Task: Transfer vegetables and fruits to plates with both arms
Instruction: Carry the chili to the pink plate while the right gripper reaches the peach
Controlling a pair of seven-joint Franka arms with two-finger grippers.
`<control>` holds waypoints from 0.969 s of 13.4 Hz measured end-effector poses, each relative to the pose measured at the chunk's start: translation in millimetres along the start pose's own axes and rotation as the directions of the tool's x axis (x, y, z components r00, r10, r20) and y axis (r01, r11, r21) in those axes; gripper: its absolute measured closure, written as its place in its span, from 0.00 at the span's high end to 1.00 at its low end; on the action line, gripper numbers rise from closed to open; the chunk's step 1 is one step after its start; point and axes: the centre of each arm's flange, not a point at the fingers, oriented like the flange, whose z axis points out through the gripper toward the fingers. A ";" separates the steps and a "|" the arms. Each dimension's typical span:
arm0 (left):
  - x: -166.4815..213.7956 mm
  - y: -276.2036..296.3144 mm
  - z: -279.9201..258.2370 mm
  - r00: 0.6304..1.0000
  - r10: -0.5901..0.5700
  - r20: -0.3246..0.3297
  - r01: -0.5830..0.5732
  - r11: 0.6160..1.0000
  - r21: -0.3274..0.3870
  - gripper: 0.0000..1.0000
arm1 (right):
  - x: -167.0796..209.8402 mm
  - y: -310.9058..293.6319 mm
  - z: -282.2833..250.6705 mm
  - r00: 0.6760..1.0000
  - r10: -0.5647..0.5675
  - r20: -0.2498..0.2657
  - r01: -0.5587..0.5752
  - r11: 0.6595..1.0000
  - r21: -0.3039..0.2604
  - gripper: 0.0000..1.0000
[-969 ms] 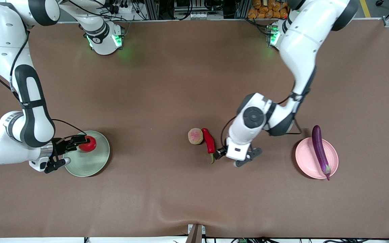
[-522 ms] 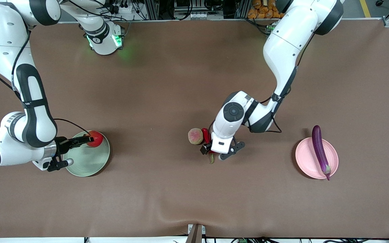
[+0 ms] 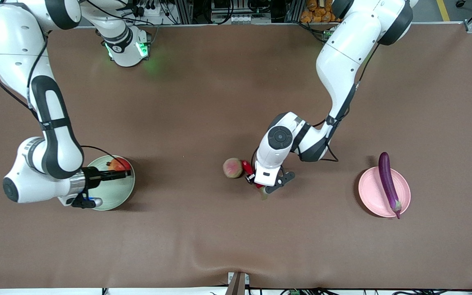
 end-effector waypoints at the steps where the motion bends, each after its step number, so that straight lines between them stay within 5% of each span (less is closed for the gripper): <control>1: 10.8 -1.0 -5.5 1.000 -0.012 -0.009 0.012 1.000 -0.007 0.34 | -0.5 -16.8 6.4 0.998 0.063 0.006 -0.063 0.997 0.040 1.00; 5: 87.6 -19.8 -65.7 0.998 -0.030 -0.053 0.030 1.000 -0.002 0.33 | -3.2 -81.3 31.1 0.968 0.248 0.034 -0.250 0.955 0.161 1.00; 9: 178.7 -71.0 -106.6 0.995 0.039 -0.090 -0.038 0.999 0.012 0.33 | -9.1 -143.9 59.6 0.886 0.461 0.048 -0.461 0.866 0.193 1.00; 11: 223.0 -107.6 -109.9 0.988 0.118 -0.097 -0.115 0.993 0.033 0.33 | -17.5 -181.9 81.6 0.887 0.462 0.014 -0.457 0.872 0.177 1.00; 13: 269.5 -151.1 -116.3 0.975 0.197 -0.104 -0.192 0.980 0.054 0.33 | -27.4 -222.4 103.4 0.911 0.403 -0.088 -0.390 0.910 0.140 1.00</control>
